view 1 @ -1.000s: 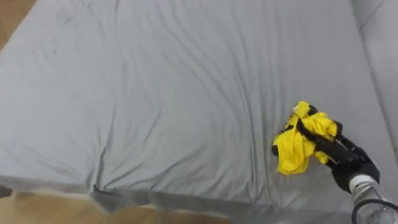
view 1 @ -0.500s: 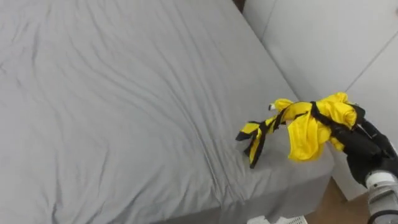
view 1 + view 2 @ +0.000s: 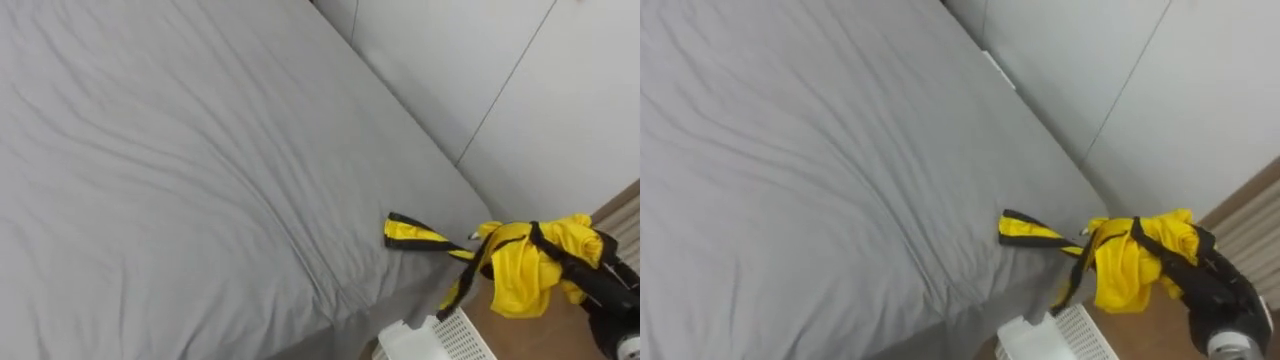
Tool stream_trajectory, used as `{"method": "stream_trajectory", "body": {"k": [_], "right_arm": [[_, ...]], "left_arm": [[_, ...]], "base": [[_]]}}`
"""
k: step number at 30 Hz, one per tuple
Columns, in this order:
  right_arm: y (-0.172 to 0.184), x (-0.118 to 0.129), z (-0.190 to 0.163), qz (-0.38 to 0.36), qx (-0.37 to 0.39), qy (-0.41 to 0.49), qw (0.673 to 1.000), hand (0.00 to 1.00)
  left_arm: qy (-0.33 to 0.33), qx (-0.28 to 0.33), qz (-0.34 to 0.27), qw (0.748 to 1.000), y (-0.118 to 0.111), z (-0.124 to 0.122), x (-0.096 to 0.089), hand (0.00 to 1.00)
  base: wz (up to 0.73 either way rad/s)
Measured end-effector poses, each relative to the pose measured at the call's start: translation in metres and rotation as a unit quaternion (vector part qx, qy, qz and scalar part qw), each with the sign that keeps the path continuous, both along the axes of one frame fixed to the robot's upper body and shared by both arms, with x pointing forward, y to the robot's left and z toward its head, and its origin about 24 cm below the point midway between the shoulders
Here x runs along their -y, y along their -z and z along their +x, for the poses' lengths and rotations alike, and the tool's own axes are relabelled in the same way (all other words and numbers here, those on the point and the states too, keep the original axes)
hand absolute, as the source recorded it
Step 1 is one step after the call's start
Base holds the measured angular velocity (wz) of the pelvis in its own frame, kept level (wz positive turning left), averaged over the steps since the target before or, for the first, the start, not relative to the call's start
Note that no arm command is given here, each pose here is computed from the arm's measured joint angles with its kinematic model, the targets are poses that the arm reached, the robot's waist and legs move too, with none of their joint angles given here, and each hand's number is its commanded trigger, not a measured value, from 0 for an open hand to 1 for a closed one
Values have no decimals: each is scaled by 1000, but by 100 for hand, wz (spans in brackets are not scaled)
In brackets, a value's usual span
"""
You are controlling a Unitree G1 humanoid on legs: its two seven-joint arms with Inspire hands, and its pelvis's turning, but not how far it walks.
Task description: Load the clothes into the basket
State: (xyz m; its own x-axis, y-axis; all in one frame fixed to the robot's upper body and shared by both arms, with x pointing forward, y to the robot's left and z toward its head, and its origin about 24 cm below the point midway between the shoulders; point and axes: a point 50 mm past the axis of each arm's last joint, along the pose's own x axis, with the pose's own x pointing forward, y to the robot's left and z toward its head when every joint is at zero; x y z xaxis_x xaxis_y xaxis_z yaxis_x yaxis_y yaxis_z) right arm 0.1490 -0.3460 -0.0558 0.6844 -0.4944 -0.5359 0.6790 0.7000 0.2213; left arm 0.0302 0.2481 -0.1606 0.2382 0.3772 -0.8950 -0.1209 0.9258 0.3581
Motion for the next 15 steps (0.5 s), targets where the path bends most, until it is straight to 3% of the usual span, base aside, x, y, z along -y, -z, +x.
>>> {"method": "stream_trajectory", "body": {"k": [8, 15], "right_arm": [[1, 1, 4, -22, -16, -15, 1000, 100], [1, 13, 17, -17, -23, 5, 1000, 100]], "left_arm": [[3, -11, -2, 1000, 1, -5, 1, 0], [2, -4, -18, 1000, 2, 5, 7, 0]], "base": [[-17], [-3]]}}
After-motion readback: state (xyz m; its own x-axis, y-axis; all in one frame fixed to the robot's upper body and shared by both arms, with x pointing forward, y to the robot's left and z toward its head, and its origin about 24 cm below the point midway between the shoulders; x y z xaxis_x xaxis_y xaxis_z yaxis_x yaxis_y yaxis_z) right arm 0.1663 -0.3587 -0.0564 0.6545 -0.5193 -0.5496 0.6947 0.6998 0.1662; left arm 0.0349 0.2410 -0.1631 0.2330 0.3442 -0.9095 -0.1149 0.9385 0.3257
